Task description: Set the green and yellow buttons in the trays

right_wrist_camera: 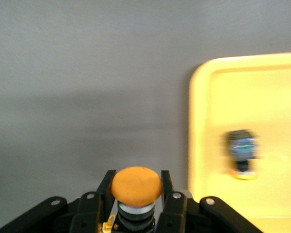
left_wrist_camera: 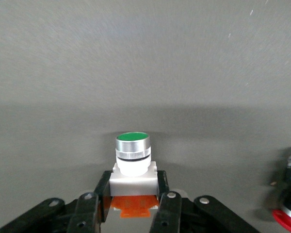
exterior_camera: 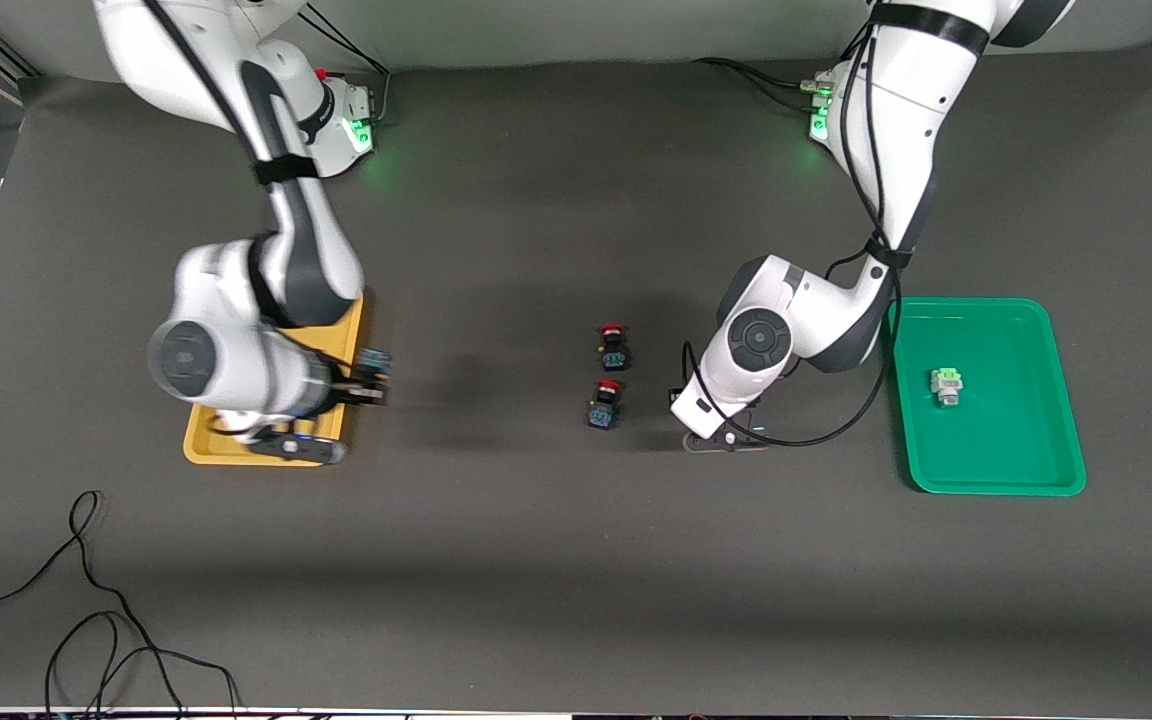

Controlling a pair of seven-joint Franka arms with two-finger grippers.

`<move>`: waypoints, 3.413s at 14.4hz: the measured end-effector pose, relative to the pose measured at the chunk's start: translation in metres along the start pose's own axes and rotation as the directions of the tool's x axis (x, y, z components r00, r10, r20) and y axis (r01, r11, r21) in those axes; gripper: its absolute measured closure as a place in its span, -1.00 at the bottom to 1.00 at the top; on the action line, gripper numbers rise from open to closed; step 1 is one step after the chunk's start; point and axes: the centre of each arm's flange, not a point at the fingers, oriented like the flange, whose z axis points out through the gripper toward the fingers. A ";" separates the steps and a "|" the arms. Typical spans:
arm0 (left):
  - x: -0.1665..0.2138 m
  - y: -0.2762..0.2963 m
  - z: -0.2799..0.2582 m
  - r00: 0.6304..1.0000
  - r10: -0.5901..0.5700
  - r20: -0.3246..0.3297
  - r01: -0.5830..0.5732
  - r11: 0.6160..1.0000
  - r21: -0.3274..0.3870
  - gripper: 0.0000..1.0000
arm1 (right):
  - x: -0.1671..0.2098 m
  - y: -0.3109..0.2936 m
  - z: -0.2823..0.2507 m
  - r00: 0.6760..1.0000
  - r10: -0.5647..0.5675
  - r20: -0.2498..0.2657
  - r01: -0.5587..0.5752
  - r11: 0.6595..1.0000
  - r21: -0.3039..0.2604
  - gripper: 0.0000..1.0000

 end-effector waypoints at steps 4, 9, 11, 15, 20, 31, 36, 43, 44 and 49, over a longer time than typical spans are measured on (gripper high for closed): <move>0.014 -0.043 -0.134 0.996 -0.036 0.078 0.032 0.998 0.050 0.19 | -0.001 0.076 -0.012 0.987 -0.160 0.028 0.161 0.986 -0.041 0.17; 0.036 -0.254 -0.200 0.980 0.065 0.186 -0.073 0.997 0.034 0.19 | -0.010 0.169 0.040 0.963 -0.267 -0.022 0.264 0.961 -0.087 0.17; 0.038 -0.354 -0.193 0.973 0.103 0.207 -0.117 0.992 0.054 0.19 | -0.018 0.183 0.067 0.955 -0.290 -0.060 0.281 0.952 -0.119 0.17; 0.031 -0.427 -0.130 0.979 0.150 0.135 -0.165 0.980 0.110 0.19 | -0.031 0.196 0.106 0.952 -0.286 -0.106 0.281 0.958 -0.061 0.17; 0.008 -0.457 -0.001 0.981 0.169 0.098 -0.180 0.978 0.109 0.19 | -0.027 0.193 0.128 0.945 -0.307 -0.115 0.297 0.950 -0.092 0.17; 0.031 -0.478 -0.167 0.980 0.128 0.154 -0.148 0.981 0.126 -1.00 | -0.026 0.188 0.121 0.945 -0.304 -0.120 0.298 0.952 -0.062 -0.19; 0.005 -0.441 -0.290 0.984 0.125 0.131 -0.134 0.989 0.063 -1.00 | -0.037 0.149 0.060 0.978 -0.192 -0.084 0.197 0.979 0.050 -0.15; -0.009 -0.287 -0.360 0.967 0.236 0.094 -0.241 0.969 0.052 -1.00 | -0.063 0.072 -0.100 0.994 -0.111 0.020 0.111 0.994 -0.004 -0.30; -0.011 -0.276 -0.360 0.964 0.250 0.094 -0.256 0.965 0.056 -1.00 | -0.067 0.080 -0.127 0.994 -0.103 0.028 0.104 0.994 -0.028 -0.30; -0.014 -0.274 -0.366 0.965 0.248 0.083 -0.252 0.966 0.048 -1.00 | -0.090 0.113 -0.233 0.999 -0.052 0.010 0.052 0.997 -0.048 -0.82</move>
